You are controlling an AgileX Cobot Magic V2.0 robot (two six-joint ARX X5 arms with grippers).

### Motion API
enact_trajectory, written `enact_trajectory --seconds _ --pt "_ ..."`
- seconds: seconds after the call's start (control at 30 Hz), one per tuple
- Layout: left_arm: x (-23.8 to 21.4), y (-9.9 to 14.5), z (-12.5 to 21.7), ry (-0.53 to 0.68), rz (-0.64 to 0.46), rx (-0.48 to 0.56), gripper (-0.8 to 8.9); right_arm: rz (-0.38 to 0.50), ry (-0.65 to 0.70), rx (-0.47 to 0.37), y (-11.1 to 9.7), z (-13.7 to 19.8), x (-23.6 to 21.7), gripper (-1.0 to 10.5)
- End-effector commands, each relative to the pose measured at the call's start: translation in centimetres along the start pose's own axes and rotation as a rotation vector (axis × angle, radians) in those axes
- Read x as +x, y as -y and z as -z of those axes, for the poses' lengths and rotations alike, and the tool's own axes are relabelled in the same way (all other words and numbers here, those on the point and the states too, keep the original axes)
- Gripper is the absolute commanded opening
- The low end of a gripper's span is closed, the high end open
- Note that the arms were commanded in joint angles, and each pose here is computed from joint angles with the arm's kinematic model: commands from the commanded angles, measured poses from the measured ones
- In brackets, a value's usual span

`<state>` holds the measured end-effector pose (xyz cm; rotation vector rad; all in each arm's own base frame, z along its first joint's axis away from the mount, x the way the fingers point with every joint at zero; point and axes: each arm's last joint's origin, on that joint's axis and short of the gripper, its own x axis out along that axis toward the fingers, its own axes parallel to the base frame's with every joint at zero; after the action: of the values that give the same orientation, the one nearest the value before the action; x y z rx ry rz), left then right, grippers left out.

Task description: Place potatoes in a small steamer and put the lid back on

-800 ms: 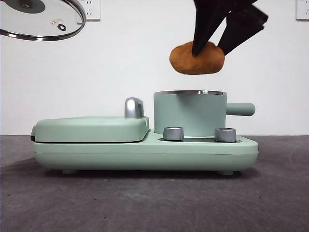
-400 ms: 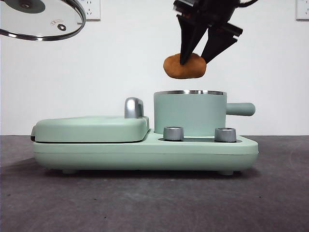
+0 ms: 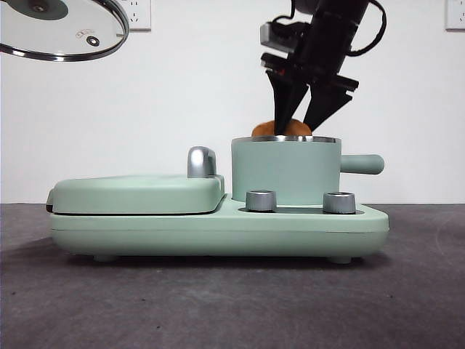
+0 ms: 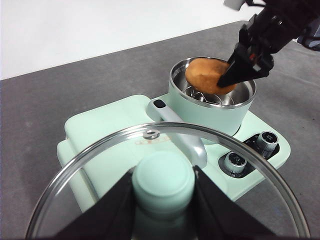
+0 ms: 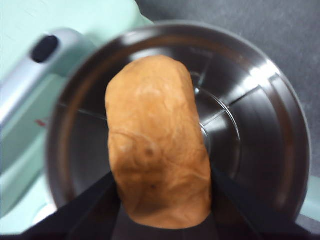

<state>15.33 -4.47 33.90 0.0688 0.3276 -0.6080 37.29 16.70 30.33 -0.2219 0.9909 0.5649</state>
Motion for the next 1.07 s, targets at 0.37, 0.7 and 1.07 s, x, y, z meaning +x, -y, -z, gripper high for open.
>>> enact_trajectory --seconds 0.37,0.7,1.07 --pt "-0.3 0.1 -0.7 0.042 0.002 0.009 0.15 0.014 -0.049 -0.016 0.3 -0.2 2.6 3.2" --pt "-0.3 0.1 -0.7 0.042 0.018 0.006 0.15 0.029 0.207 -0.071 -0.9 -0.7 -7.9 2.9" --pt "-0.3 0.1 -0.7 0.042 0.020 0.006 0.15 0.090 0.410 -0.055 -2.6 11.9 -17.9 2.7"
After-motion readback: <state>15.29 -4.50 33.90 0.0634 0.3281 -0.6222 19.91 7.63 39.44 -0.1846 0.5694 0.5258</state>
